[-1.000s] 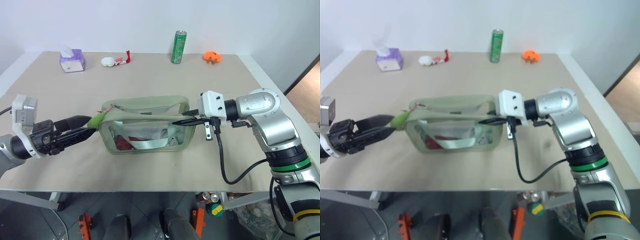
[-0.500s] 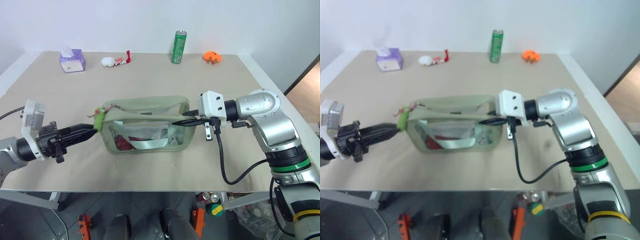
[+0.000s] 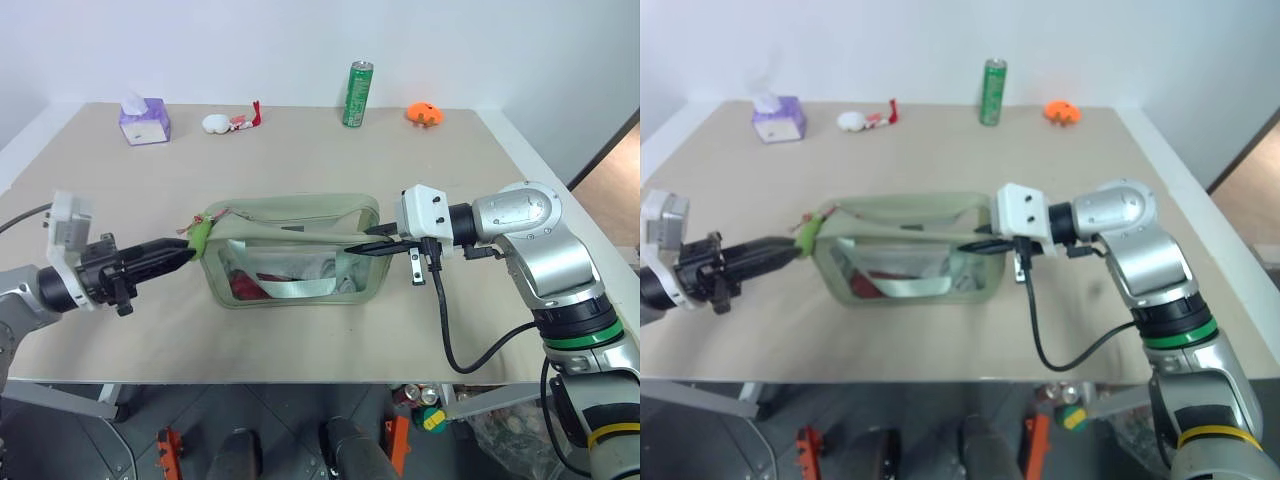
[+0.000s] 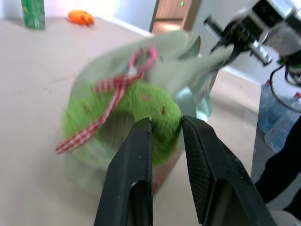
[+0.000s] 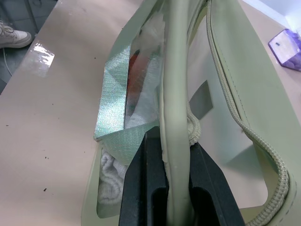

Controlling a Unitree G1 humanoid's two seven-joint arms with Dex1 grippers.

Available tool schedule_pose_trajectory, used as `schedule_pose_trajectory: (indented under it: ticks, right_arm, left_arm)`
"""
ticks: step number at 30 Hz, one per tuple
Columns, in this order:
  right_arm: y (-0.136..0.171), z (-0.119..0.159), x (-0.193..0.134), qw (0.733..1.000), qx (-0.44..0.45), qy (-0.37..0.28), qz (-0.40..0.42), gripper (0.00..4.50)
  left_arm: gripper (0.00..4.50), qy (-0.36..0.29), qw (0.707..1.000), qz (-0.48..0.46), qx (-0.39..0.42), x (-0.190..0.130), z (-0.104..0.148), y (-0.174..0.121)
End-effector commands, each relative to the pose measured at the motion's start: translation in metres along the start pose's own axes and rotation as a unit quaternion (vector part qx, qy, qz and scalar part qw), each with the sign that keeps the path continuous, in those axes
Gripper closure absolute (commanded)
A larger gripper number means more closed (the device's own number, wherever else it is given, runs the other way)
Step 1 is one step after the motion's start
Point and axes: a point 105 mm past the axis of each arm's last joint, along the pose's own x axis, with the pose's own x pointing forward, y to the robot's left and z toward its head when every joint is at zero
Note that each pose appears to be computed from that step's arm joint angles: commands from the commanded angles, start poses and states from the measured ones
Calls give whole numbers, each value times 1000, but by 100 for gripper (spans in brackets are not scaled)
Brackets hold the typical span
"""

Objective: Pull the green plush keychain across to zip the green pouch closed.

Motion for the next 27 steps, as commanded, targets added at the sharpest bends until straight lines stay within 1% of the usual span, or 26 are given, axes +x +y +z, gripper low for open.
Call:
schedule_pose_trajectory:
  ticks: [1, 4, 6, 7, 10, 16, 21, 22, 25, 27]
  right_arm:
    - [-5, 12, -8, 1000, -24, -11, -18, 450]
    - [-5, 13, -8, 999, -24, -12, -17, 450]
    - [-5, 13, -8, 999, -24, -12, -17, 450]
    - [-5, 13, -8, 999, -24, -13, -17, 450]
    - [-5, 13, -7, 999, -25, -13, -16, 450]
    - [-5, 14, -7, 999, -25, -14, -15, 450]
    - [-5, 15, -7, 999, -25, -15, -16, 450]
    - [-5, 15, -7, 999, -25, -15, -17, 450]
    - [-5, 14, -7, 999, -24, -14, -18, 450]
    - [-4, 14, -7, 999, -24, -14, -19, 450]
  left_arm:
    - [345, -10, 1000, 16, 0, -4, 13, 4]
    - [263, -6, 1000, 24, 4, -3, 10, 7]
    - [187, 0, 999, 28, 15, -1, 7, 6]
    - [163, 5, 1000, 21, 13, 0, 4, 4]
    - [163, 14, 1000, 7, 9, 2, 0, -2]
    - [163, 22, 999, -24, 17, 6, 1, -14]
    - [163, 41, 999, -16, 10, 7, -8, -7]
    - [216, 41, 999, -14, 8, 6, -9, -6]
    - [309, 38, 999, -16, 2, 4, -9, -4]
    - [382, 36, 999, -16, 3, 3, -8, -3]
